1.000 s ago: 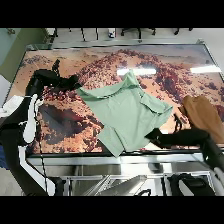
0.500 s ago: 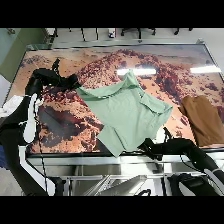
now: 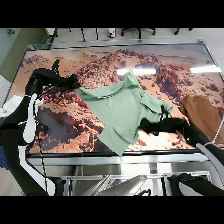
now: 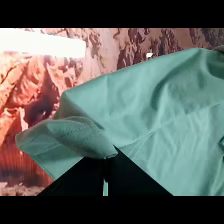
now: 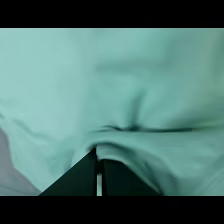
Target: Fold the shirts.
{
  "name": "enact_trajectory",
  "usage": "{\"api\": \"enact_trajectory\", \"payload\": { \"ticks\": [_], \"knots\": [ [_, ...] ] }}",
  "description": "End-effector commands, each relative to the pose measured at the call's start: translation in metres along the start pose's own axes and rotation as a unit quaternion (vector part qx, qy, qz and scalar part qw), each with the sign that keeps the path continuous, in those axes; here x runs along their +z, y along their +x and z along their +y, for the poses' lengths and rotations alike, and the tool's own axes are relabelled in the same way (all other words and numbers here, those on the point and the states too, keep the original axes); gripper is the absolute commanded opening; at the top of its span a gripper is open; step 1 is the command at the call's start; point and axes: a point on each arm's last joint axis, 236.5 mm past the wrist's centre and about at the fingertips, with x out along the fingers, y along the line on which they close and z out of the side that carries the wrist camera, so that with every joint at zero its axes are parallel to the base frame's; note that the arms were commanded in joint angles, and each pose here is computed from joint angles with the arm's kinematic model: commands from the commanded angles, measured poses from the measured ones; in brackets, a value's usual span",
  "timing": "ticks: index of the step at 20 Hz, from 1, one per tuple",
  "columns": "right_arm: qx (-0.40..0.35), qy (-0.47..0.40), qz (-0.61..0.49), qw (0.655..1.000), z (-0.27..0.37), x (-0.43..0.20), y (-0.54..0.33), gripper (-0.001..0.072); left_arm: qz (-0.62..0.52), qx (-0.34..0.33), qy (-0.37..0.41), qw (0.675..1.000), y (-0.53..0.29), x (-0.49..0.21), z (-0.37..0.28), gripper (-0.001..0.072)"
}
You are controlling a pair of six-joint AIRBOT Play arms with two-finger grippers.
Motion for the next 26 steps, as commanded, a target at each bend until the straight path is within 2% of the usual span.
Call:
{"api": "enact_trajectory", "payload": {
  "ticks": [1, 4, 5, 7, 9, 12, 14, 15, 16, 17, 18, 22, 24, 26],
  "knots": [
    [0.075, -0.113, -0.029, 0.990, 0.080, 0.048, -0.058, 0.0015, 0.018, -0.055, -0.032, 0.998, -0.032, -0.006, -0.026, 0.0013],
    [0.132, -0.215, -0.182, 0.950, 0.164, 0.104, -0.212, 0.0014, -0.076, -0.160, -0.017, 0.984, -0.146, 0.022, -0.103, 0.0013],
    [0.136, -0.260, -0.251, 0.923, 0.192, 0.111, -0.278, 0.0014, -0.134, -0.176, 0.004, 0.975, -0.197, 0.031, -0.129, 0.0014],
    [0.125, -0.334, -0.370, 0.858, 0.241, 0.096, -0.395, 0.0015, -0.291, -0.187, 0.044, 0.937, -0.323, 0.037, -0.182, 0.0013],
    [0.099, -0.398, -0.466, 0.784, 0.283, 0.059, -0.481, 0.0015, -0.443, -0.210, 0.069, 0.869, -0.454, 0.004, -0.242, 0.0014],
    [0.083, -0.464, -0.551, 0.689, 0.332, -0.001, -0.551, 0.0015, -0.618, -0.209, 0.166, 0.739, -0.599, -0.114, -0.323, 0.0014],
    [0.084, -0.483, -0.570, 0.659, 0.347, -0.023, -0.567, 0.0015, -0.703, -0.167, 0.219, 0.656, -0.654, -0.190, -0.349, 0.0014],
    [0.084, -0.484, -0.570, 0.658, 0.347, -0.026, -0.567, 0.0015, -0.724, -0.146, 0.233, 0.632, -0.665, -0.215, -0.354, 0.0013],
    [0.082, -0.485, -0.561, 0.665, 0.345, -0.024, -0.561, 0.0015, -0.732, -0.130, 0.241, 0.624, -0.667, -0.229, -0.357, 0.0014],
    [0.081, -0.482, -0.548, 0.679, 0.339, -0.015, -0.553, 0.0015, -0.728, -0.122, 0.238, 0.632, -0.660, -0.230, -0.354, 0.0014],
    [0.080, -0.478, -0.534, 0.693, 0.333, -0.007, -0.544, 0.0015, -0.713, -0.114, 0.226, 0.654, -0.646, -0.220, -0.344, 0.0014],
    [0.117, -0.452, -0.427, 0.774, 0.306, 0.046, -0.469, 0.0014, -0.591, -0.101, 0.109, 0.793, -0.548, -0.121, -0.248, 0.0014],
    [0.137, -0.443, -0.338, 0.819, 0.295, 0.072, -0.393, 0.0014, -0.515, -0.119, 0.061, 0.847, -0.483, -0.078, -0.205, 0.0014],
    [0.117, -0.415, -0.271, 0.861, 0.270, 0.109, -0.312, 0.0014, -0.426, -0.120, 0.024, 0.896, -0.389, -0.042, -0.167, 0.0014]
  ]
}}
